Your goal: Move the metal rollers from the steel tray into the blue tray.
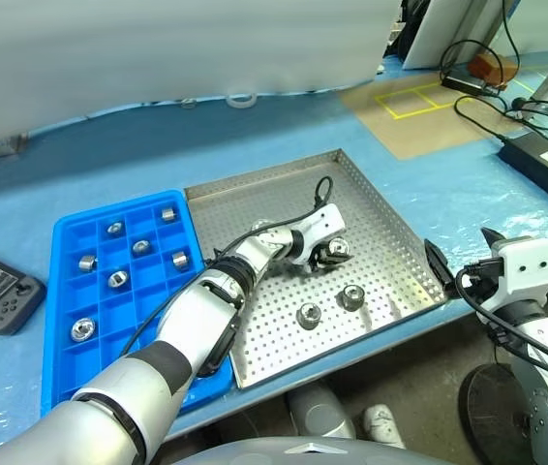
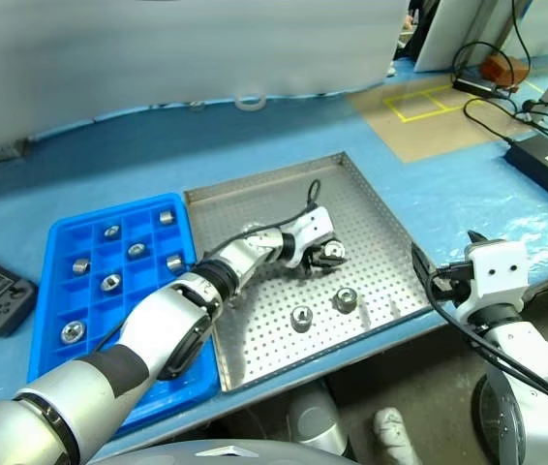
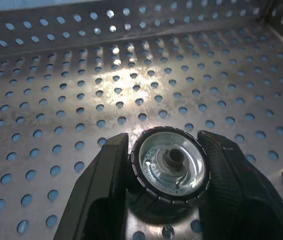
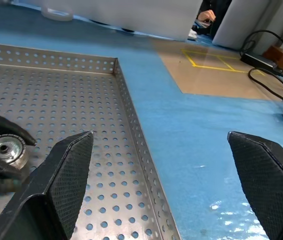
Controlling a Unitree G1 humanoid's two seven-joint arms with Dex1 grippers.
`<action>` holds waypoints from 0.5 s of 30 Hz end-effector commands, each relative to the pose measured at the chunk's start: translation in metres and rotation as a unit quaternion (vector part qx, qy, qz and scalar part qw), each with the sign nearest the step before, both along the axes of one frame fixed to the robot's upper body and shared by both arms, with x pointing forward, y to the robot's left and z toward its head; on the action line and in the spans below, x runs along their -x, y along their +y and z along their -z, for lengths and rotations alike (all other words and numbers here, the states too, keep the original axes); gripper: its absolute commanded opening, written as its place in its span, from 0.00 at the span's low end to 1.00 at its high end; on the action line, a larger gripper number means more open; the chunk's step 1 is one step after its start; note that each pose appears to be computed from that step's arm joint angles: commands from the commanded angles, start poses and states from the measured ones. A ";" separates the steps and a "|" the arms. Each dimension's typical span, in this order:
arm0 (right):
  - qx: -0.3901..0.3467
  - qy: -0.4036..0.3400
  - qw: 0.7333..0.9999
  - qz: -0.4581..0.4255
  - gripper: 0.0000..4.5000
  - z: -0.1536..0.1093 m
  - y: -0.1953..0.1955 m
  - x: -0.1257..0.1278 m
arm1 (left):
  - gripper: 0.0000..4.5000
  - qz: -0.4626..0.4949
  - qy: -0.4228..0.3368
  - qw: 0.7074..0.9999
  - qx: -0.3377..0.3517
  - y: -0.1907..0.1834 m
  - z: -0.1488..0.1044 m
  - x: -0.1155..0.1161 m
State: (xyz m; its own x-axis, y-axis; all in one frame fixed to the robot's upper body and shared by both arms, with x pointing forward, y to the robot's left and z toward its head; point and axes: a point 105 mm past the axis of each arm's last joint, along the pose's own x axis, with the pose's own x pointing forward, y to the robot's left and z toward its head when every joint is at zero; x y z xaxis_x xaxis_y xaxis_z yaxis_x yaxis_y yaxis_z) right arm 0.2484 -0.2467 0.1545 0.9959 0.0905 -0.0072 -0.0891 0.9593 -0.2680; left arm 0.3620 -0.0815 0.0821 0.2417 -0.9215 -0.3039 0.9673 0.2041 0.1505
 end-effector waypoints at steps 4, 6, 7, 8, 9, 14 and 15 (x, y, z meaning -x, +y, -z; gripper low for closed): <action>0.006 -0.008 0.995 -0.100 1.00 -0.013 0.034 -0.015 | 0.41 0.077 -0.026 0.988 0.131 0.023 -0.081 -0.006; 0.007 -0.011 0.991 -0.130 1.00 -0.017 0.044 -0.025 | 0.41 0.086 -0.003 0.987 0.139 0.049 -0.087 -0.007; 0.011 -0.011 0.989 -0.150 1.00 -0.020 0.051 -0.030 | 0.41 0.078 0.001 0.987 0.141 0.061 -0.091 -0.008; 0.017 -0.012 0.985 -0.170 1.00 -0.023 0.058 -0.034 | 0.41 0.070 0.002 0.987 0.144 0.072 -0.096 -0.009; 0.016 -0.017 0.980 -0.199 1.00 -0.028 0.070 -0.038 | 0.41 0.053 -0.008 0.988 0.148 0.083 -0.101 -0.012; 0.012 -0.017 0.946 -0.324 1.00 -0.041 0.117 -0.052 | 0.41 -0.016 -0.026 0.983 0.180 0.130 -0.128 -0.009; 0.015 -0.011 0.942 -0.334 1.00 -0.038 0.121 -0.057 | 0.41 -0.024 -0.030 0.985 0.167 0.141 -0.124 -0.004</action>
State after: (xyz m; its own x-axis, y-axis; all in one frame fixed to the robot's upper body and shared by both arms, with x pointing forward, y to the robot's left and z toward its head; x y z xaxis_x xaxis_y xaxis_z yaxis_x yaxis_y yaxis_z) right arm 0.3034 -0.1313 0.1960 0.7477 0.6638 0.0133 -0.6288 0.7144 -0.3070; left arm 0.3731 0.0465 0.1871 0.2843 -0.9587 -0.0110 0.9560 0.2827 0.0782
